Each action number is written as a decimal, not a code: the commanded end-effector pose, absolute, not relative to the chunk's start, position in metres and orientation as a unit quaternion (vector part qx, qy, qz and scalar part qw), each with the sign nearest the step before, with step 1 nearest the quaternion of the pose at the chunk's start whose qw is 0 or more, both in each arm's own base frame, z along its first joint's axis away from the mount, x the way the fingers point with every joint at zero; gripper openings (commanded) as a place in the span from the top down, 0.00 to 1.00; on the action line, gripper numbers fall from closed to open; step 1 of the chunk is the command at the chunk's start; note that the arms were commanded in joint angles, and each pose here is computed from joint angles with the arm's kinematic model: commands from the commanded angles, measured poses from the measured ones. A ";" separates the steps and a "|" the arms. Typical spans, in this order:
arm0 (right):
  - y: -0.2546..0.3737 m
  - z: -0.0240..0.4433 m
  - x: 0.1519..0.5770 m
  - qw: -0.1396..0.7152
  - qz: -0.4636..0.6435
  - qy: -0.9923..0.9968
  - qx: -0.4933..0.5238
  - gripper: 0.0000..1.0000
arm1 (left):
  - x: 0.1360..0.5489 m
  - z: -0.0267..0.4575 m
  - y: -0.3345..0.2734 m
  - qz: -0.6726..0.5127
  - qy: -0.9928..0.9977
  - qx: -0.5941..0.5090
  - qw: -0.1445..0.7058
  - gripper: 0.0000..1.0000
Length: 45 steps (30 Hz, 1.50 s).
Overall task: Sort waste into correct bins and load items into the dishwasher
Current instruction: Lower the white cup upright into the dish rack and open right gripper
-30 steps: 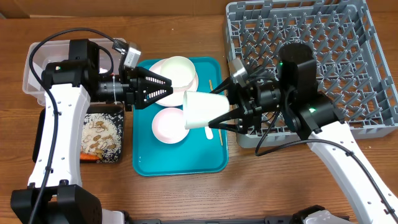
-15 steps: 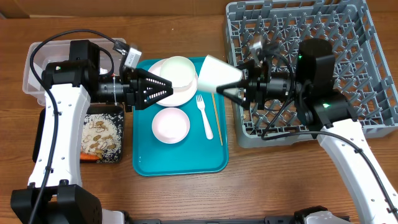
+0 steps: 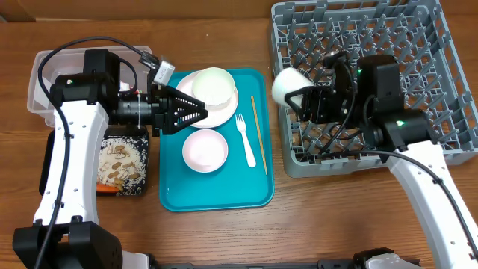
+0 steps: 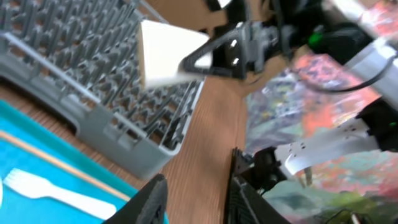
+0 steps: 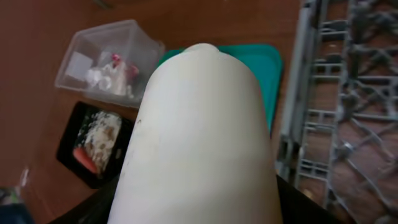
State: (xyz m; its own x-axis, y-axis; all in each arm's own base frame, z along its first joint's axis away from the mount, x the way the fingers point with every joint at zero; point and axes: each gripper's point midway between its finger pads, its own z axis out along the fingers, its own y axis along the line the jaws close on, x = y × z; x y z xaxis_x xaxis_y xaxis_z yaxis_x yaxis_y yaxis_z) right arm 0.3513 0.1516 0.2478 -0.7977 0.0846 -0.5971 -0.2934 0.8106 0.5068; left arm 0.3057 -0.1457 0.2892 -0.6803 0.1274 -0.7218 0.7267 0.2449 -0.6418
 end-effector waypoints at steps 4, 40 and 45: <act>0.092 0.298 0.363 0.378 0.151 0.913 0.025 0.69 | 0.307 0.267 -0.139 -0.503 0.788 0.266 0.234 0.61; -0.011 0.184 0.354 0.166 0.033 0.971 0.169 0.73 | 0.305 0.261 -0.143 -0.494 0.796 0.272 0.223 0.00; -0.010 0.182 0.349 0.155 0.032 0.973 0.168 0.73 | 0.305 0.261 -0.143 -0.493 0.796 0.272 0.223 0.00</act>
State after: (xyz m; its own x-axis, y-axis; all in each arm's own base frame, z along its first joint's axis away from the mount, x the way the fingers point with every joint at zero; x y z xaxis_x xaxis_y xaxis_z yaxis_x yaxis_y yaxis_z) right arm 0.3467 -0.0120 0.1735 -0.8993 0.3428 -0.2717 0.3286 0.9394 0.0976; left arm 0.3064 -0.1406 0.2628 -0.7533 0.2049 -0.6249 0.6505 0.3712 -0.6626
